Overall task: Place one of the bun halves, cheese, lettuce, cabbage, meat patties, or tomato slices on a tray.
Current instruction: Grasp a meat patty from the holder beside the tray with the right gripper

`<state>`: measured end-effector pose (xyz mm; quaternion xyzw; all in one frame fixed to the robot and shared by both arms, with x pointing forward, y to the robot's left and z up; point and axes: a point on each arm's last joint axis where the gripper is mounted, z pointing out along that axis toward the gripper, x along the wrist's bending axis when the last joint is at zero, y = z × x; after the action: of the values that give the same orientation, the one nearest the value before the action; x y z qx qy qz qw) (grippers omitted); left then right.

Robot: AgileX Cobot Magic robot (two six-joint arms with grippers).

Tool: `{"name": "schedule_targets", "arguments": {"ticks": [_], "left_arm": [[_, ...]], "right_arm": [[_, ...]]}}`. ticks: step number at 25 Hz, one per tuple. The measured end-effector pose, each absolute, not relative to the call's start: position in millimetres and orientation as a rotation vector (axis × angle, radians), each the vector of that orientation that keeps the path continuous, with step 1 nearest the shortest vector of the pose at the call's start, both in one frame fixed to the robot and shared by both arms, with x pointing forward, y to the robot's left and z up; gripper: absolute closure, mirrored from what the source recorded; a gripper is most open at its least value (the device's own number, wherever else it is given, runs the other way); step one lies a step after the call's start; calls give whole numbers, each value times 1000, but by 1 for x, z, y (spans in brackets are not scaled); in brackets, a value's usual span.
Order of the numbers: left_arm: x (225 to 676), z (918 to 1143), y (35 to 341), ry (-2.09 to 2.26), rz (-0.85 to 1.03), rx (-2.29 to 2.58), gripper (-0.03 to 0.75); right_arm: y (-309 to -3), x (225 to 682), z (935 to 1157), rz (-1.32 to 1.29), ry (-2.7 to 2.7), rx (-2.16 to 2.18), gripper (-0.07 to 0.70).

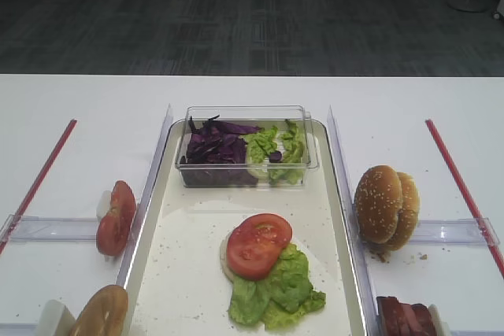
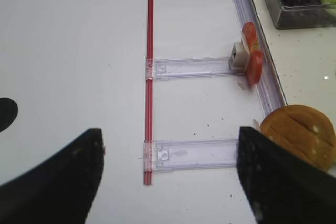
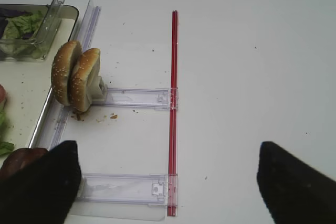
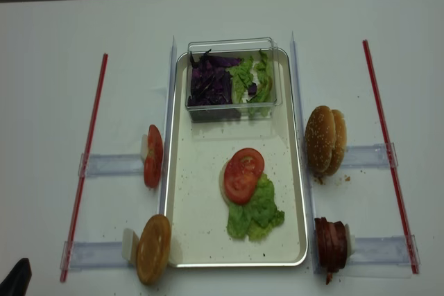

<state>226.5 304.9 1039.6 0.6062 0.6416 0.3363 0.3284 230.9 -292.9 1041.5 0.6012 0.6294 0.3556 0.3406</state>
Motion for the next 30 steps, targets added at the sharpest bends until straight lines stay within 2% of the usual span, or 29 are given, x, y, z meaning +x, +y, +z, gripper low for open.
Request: {"name": "schedule_targets", "arguments": {"ticks": [23, 30], "left_arm": [[227, 1040, 305, 1679, 880, 1587, 225], [227, 1040, 305, 1679, 880, 1587, 225]], "right_arm": [[-293, 231, 1041, 924, 1640, 1569, -60], [-293, 252, 1041, 836, 1729, 1681, -60]]}}
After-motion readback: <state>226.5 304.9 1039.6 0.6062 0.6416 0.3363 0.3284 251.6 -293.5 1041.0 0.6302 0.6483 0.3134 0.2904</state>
